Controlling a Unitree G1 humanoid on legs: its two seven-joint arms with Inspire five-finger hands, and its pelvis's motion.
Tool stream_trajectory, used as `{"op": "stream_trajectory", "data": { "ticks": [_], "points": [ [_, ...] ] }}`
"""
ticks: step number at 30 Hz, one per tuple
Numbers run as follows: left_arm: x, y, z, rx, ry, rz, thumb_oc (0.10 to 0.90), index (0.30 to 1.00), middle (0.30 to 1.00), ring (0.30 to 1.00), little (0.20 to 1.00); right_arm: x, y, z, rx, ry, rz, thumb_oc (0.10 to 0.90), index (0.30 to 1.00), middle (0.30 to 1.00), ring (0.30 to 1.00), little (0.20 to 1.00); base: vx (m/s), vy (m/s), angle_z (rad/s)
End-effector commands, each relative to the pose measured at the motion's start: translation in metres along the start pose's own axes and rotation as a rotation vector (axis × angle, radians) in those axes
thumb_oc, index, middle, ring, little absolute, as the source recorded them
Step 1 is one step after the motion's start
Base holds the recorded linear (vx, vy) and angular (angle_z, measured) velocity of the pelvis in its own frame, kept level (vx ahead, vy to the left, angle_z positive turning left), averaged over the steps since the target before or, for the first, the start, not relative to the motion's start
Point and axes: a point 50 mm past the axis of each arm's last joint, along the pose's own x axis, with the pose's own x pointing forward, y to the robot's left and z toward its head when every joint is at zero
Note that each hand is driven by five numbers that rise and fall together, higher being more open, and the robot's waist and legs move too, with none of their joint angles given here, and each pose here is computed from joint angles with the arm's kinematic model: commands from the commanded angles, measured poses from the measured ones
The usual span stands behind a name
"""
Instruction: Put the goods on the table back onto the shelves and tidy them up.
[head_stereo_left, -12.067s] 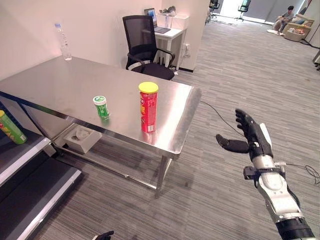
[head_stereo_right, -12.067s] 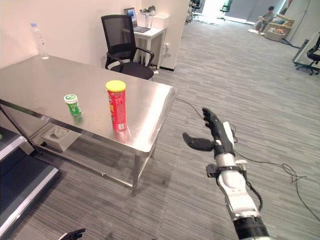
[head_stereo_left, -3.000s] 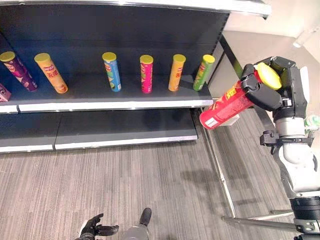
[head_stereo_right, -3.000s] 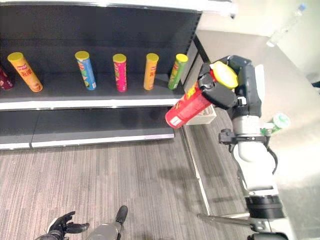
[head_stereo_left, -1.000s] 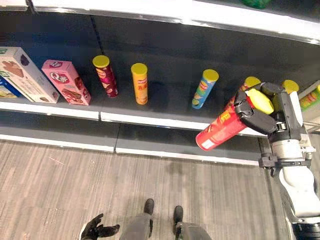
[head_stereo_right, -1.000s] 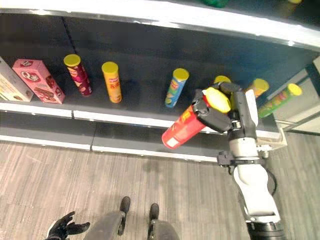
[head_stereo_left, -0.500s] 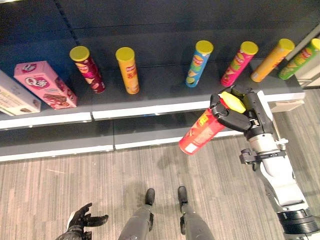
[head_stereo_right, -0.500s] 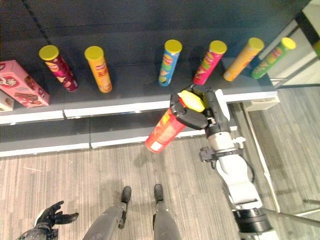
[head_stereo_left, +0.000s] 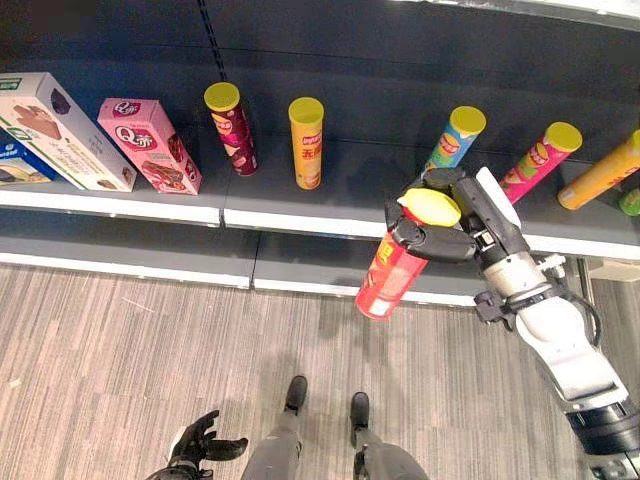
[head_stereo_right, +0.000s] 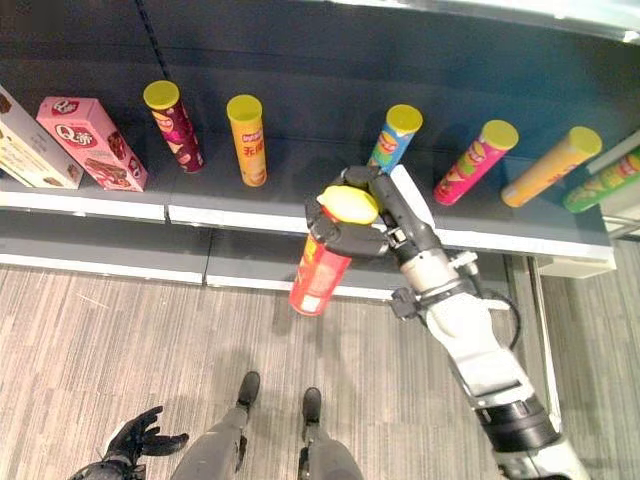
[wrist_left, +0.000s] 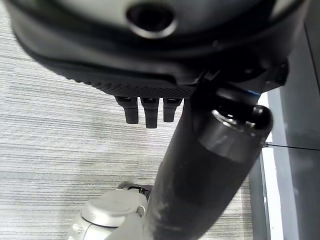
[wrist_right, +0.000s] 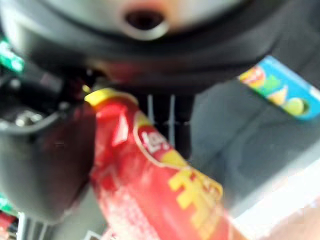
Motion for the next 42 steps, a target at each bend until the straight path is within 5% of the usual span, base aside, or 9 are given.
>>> {"op": "stream_trajectory", "data": {
  "ticks": [1,11,17,23,42],
  "points": [
    [-0.004,0.022,0.004,0.039,-0.043,0.051,0.800,0.900,0.900,0.900,0.900,0.025,-0.022,0.051,-0.106,-0.269,-0.094,0.400,0.300,0.300,0.300,0.300,-0.09,-0.074,0.03],
    [-0.009,0.023,-0.001,-0.030,-0.050,0.055,0.800,0.900,0.900,0.900,0.900,0.052,-0.047,0.073,-0.353,-0.326,-0.209,0.400,0.300,0.300,0.300,0.300,0.04,0.084,-0.10],
    [-0.006,0.035,0.029,0.048,-0.179,0.096,0.800,0.900,0.900,0.900,0.900,0.065,-0.094,0.120,-0.752,-0.472,-0.496,0.400,0.300,0.300,0.300,0.300,0.01,0.232,-0.31],
    [-0.004,0.019,0.040,0.015,-0.218,0.067,0.800,0.900,0.900,0.900,0.900,0.059,-0.112,0.139,-0.897,-0.505,-0.611,0.400,0.300,0.300,0.300,0.300,-0.02,0.009,0.20],
    [0.005,-0.004,0.048,0.042,-0.208,0.047,0.800,0.900,0.900,0.900,0.900,0.070,-0.121,0.135,-0.949,-0.464,-0.808,0.400,0.300,0.300,0.300,0.300,0.02,-0.016,0.02]
  ]
}}
